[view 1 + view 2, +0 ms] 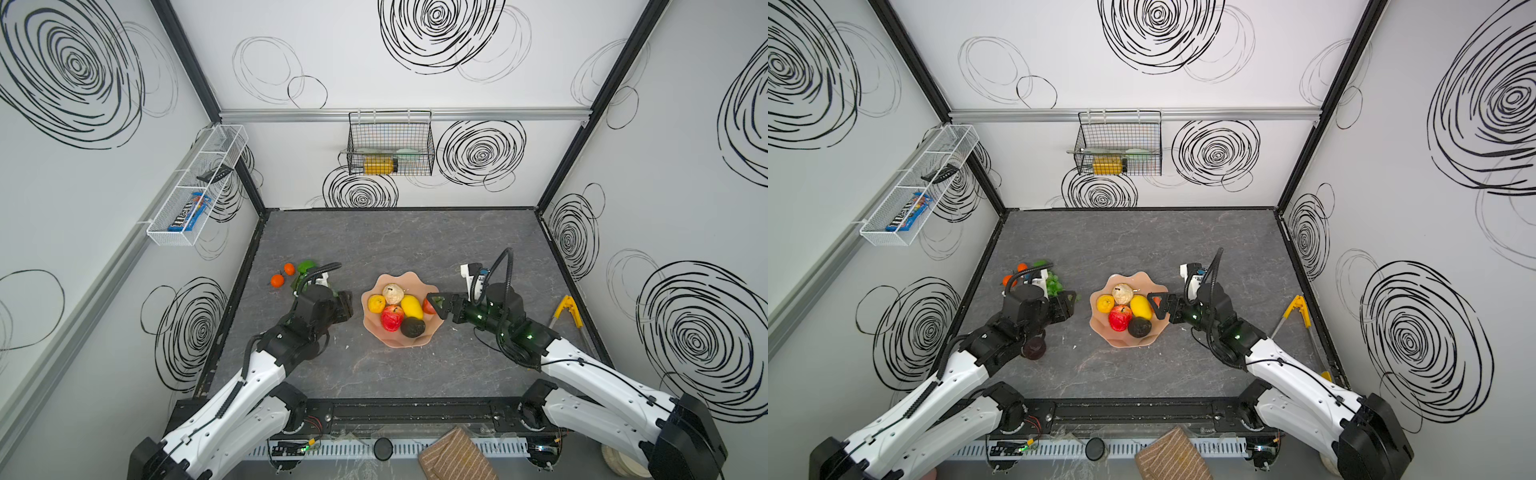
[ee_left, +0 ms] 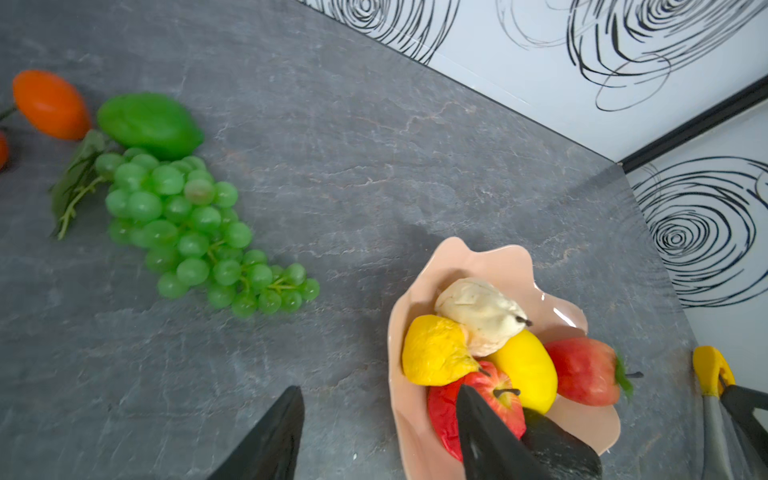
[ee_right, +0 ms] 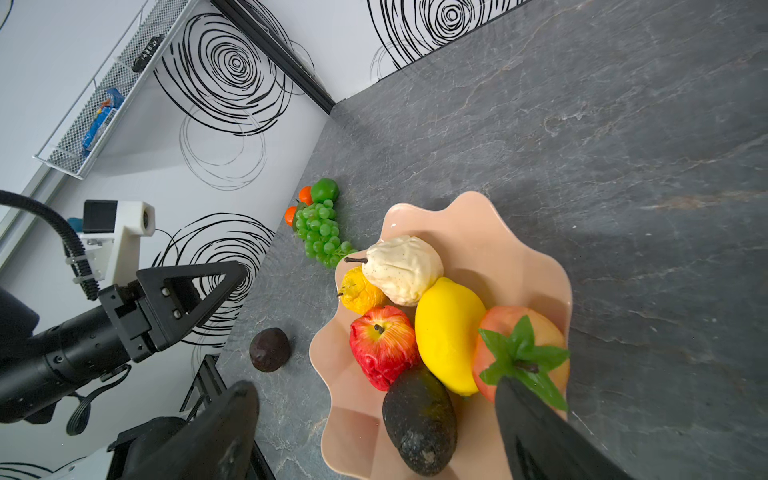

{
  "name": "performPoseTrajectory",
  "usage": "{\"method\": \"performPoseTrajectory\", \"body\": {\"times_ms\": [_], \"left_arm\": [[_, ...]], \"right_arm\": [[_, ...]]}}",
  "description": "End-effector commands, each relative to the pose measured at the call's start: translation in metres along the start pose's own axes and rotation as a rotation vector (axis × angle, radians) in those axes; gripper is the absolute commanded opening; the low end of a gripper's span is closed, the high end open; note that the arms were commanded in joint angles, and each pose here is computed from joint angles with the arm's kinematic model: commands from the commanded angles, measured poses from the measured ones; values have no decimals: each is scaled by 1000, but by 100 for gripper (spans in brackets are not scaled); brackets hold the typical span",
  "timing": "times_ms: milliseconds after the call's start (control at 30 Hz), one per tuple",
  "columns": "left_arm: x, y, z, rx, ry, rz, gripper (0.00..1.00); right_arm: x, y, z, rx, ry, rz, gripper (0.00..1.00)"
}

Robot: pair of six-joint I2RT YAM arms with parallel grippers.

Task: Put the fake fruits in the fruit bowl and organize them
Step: 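Move the left gripper to the dark mangosteen near the grapes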

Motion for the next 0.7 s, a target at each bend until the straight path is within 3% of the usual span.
{"method": "performPoseTrajectory", "body": {"times_ms": [0,167,233,300,667], "left_arm": [[-18,29,2,115,37,114,64],[-37,57,10,220,62,203,70],[-39,62,15,245,51,226,80],[-41,66,20,279,50,245,84],[-55,91,53,443,35,360,89]], "right_arm": [[3,-2,4,3,-25,17,93],[-1,-9,7,0,-29,22,94],[-3,-12,8,3,-25,21,94],[-5,-16,7,3,-19,15,94],[-10,-18,11,25,-32,33,96]]}}
Point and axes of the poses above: each gripper's point midway between its finger pads, its own z axis back along the fingers, its own y axis along the line the jaws close on, x = y × z, the point moved 1 cm from there along z, back along the fingers, and after that the axes turned 4 degrees about z, right-handed, at the moved point
